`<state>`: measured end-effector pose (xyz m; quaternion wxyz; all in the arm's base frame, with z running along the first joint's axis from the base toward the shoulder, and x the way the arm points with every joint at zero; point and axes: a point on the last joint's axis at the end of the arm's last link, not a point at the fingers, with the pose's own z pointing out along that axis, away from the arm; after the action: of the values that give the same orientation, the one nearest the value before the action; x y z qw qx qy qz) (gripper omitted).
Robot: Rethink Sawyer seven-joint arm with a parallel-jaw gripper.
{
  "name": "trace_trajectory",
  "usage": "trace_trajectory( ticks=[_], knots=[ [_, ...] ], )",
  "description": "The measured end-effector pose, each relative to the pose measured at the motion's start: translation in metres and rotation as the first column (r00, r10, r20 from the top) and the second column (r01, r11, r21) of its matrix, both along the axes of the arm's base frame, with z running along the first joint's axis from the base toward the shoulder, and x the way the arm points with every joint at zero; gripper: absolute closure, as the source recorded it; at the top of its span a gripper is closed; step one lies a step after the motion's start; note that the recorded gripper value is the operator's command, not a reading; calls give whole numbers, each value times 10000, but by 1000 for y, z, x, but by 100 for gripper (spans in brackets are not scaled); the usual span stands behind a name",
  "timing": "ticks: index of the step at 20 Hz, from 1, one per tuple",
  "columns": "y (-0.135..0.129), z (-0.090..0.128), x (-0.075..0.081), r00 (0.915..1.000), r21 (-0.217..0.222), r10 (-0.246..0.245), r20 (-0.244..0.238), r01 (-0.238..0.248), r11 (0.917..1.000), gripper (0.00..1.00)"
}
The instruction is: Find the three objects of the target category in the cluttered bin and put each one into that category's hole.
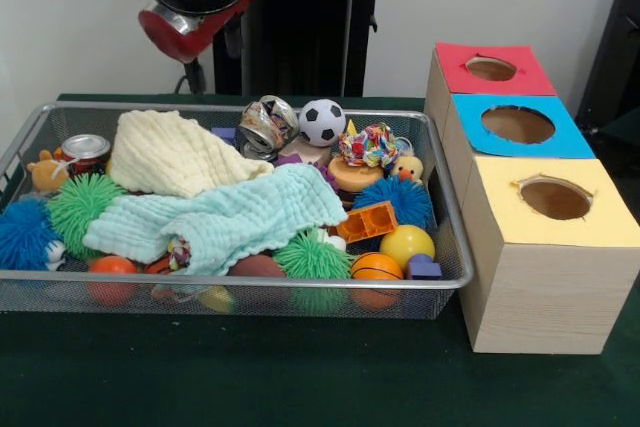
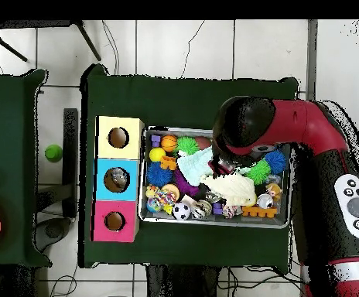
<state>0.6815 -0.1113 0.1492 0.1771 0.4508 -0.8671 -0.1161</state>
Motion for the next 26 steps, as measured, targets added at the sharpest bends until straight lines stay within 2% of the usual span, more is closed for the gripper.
trace_trajectory(
  ticks=[2, 4, 6, 8, 12, 15, 16, 21, 24, 26],
  knots=[
    [2, -1, 5, 9994, 99, -46, 352, 43, 9999, 0],
    [4, -4, 17, 9934, 186, -111, 1139, 90, 9998, 0],
    [4, -5, 21, 9893, 178, -121, 1453, 97, 9998, 0],
    [4, -8, 29, 9781, 160, -151, 2074, 120, 9998, 0],
    [4, -11, 36, 9659, 160, -174, 2585, 137, 9998, 0],
    [5, -17, 39, 9580, 186, -188, 2861, 141, 9997, 0],
    [6, -24, 41, 9522, 234, -209, 3049, 144, 9996, 0],
    [12, -44, 45, 9400, 392, -255, 3401, 130, 9991, 0],
    [19, -58, 46, 9397, 504, -254, 3410, 87, 9987, 0],
    [28, -71, 45, 9441, 602, -218, 3290, 21, 9982, 0]
  ],
)
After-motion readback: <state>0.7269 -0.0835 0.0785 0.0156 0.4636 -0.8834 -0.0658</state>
